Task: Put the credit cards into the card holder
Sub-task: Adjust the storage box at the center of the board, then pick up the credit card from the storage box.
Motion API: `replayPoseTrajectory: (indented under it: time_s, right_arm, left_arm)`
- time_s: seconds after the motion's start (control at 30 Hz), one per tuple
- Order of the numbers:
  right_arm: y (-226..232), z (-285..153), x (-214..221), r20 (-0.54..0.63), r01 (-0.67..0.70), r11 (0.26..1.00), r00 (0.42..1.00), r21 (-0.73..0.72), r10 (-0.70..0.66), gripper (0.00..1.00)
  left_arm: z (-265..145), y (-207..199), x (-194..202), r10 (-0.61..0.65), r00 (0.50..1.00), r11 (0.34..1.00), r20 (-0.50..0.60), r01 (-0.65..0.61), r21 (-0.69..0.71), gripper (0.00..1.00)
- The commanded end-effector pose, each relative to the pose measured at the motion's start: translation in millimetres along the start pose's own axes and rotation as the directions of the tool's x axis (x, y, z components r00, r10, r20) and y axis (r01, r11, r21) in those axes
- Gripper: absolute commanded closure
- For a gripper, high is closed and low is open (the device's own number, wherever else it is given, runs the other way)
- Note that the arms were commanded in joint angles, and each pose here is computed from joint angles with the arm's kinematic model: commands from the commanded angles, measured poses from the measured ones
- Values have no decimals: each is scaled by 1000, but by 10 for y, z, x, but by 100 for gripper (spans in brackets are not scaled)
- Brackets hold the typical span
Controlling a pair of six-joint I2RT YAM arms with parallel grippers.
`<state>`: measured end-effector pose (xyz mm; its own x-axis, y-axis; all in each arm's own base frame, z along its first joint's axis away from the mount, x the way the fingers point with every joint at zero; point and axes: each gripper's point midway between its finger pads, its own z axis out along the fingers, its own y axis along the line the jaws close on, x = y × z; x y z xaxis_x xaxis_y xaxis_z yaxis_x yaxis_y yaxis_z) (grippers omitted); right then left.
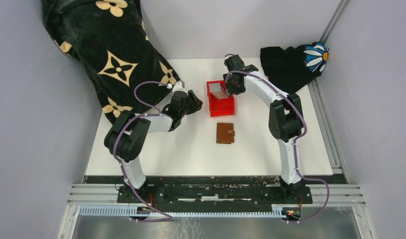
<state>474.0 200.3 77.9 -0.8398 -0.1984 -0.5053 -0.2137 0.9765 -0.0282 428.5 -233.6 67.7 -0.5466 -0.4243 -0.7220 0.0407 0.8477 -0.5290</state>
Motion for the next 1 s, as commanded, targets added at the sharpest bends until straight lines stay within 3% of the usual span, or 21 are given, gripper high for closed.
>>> replayPoseTrajectory:
  time_s: [0.0,0.17,0.27,0.33,0.47,0.57,0.63,0.7,0.73,0.77,0.8,0.83,0.9,0.97]
  right_arm:
    - [-73,-526,-474,181,-26,999,983,21,22,53]
    - [-16,-800,-649,274,25,999,961,45,-37,50]
    - [42,-1096,-842,416,66,994,904,92,-99,48]
    - [3,-1298,-994,541,34,991,835,127,-98,46]
    - [-51,-1679,-1224,771,-123,992,633,20,63,39]
    - [73,-1785,-1336,816,-78,996,572,-44,80,33]
    - [184,-1682,-1360,767,-31,998,639,-50,58,28]
    - [333,-1544,-1364,725,30,996,688,-80,37,11]
    - [415,-1422,-1326,696,60,993,718,-100,26,6]
    - [467,-1346,-1301,677,75,991,736,-113,22,4]
    - [510,-1272,-1273,658,80,989,752,-128,24,3]
    - [537,-1202,-1246,641,80,987,767,-137,27,2]
    - [568,-1061,-1197,602,67,987,798,-143,33,3]
    - [573,-940,-1151,561,50,989,827,-140,37,6]
  left_arm:
    - [-61,-114,-215,-19,998,1000,66,18,14,41]
    - [-114,-132,-289,-11,996,1000,87,10,14,40]
    - [-177,-161,-380,-2,993,1000,122,-2,27,37]
    - [-235,-224,-470,9,988,998,154,-18,55,36]
    - [-352,-256,-678,-1,967,997,254,-17,70,31]
    - [-359,-268,-839,-90,948,993,305,63,96,34]
    - [-316,-283,-854,-152,954,979,256,111,170,49]
    - [-272,-216,-841,-211,957,963,198,168,211,71]
    - [-269,-214,-839,-224,959,951,174,176,253,78]
    - [-276,-215,-828,-227,960,938,163,170,302,79]
    - [-316,-218,-816,-232,958,924,167,163,347,75]
    - [-351,-205,-815,-242,954,915,175,164,369,64]
    - [-322,-82,-762,-239,956,930,169,175,322,38]
    - [-284,-16,-712,-220,962,944,159,169,282,23]
